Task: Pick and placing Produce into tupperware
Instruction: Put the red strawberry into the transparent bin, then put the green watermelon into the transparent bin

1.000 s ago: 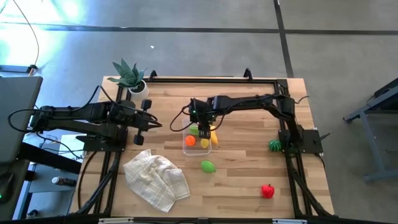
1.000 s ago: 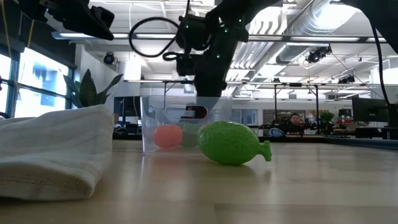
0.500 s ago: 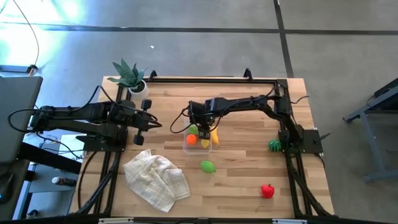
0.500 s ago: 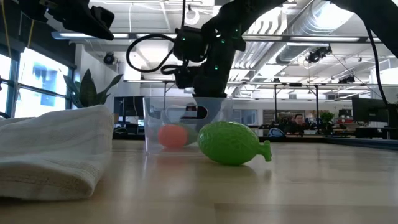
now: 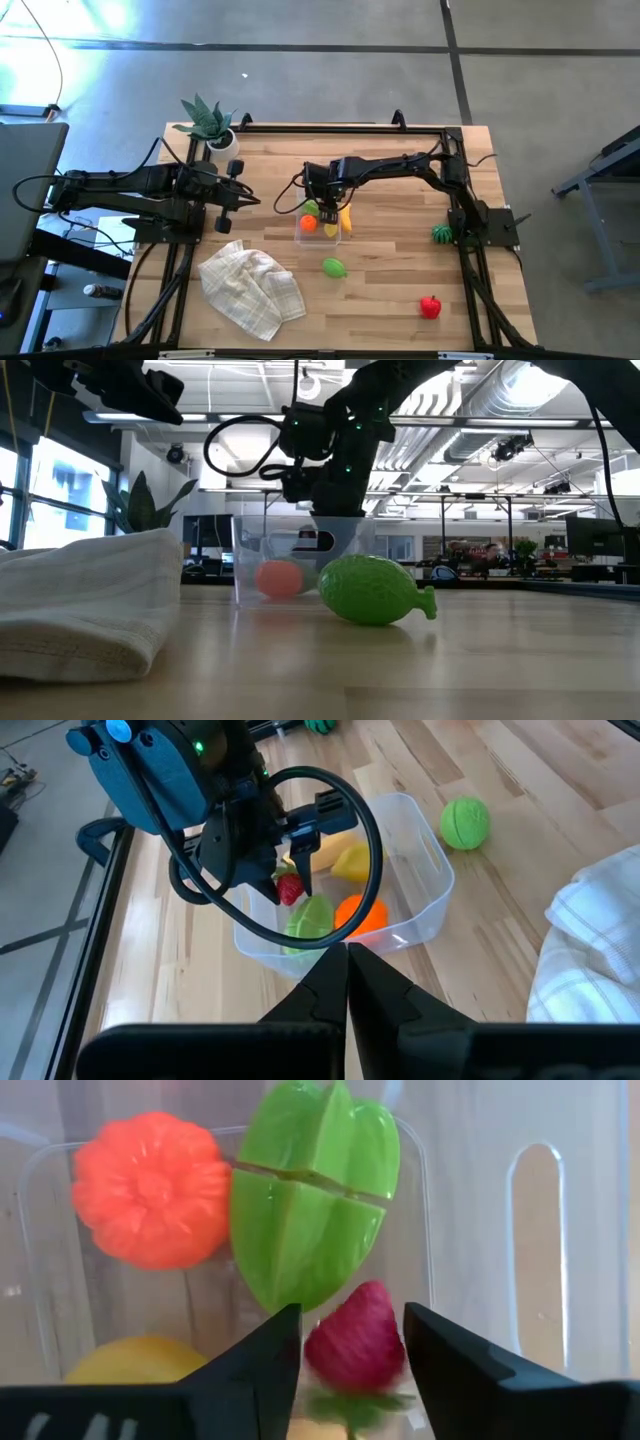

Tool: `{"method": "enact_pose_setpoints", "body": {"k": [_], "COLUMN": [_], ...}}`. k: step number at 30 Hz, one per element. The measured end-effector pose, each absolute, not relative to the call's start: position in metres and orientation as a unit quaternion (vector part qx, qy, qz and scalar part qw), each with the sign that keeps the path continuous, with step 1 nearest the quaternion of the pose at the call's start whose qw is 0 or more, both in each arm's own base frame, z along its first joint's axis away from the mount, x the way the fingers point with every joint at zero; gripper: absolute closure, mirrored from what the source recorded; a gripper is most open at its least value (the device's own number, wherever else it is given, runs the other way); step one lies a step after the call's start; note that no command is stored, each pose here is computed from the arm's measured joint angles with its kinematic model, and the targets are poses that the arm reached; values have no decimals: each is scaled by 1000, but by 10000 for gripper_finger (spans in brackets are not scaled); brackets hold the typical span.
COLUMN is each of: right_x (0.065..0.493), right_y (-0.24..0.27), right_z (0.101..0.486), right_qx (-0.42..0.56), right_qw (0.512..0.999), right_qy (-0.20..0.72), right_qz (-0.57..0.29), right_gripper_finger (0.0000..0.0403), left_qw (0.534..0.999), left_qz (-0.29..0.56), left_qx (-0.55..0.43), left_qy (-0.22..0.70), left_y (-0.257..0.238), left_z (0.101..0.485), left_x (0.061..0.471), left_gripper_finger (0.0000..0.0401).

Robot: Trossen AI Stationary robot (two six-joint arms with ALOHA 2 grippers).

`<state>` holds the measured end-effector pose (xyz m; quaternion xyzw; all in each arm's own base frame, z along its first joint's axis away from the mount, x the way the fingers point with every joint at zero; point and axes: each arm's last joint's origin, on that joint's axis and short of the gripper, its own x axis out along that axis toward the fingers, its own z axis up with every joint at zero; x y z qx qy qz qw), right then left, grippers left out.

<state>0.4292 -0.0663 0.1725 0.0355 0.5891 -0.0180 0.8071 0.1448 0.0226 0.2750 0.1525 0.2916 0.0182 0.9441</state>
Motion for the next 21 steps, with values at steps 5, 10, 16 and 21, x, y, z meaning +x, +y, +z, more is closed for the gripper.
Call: {"method": "enact_pose_setpoints", "body": {"k": [5, 10, 16, 21], "right_x": [430, 431, 431, 434], "right_y": [-66, -67, -67, -67], "right_z": [173, 173, 175, 196], "right_qx": [35, 34, 36, 39], "right_qw": [809, 813, 811, 809], "right_qy": [587, 581, 583, 587], "right_qz": [-18, -19, -20, -21], "right_gripper_finger": [207, 199, 199, 199], "left_qw": [944, 944, 944, 944], "left_qz": [19, 18, 19, 18], "left_qx": [153, 153, 153, 153], "left_qy": [292, 292, 292, 291], "left_y": [23, 23, 23, 23], "left_z": [275, 275, 275, 275], "left_x": [145, 145, 145, 145], "left_gripper_finger": [398, 398, 398, 398]}}
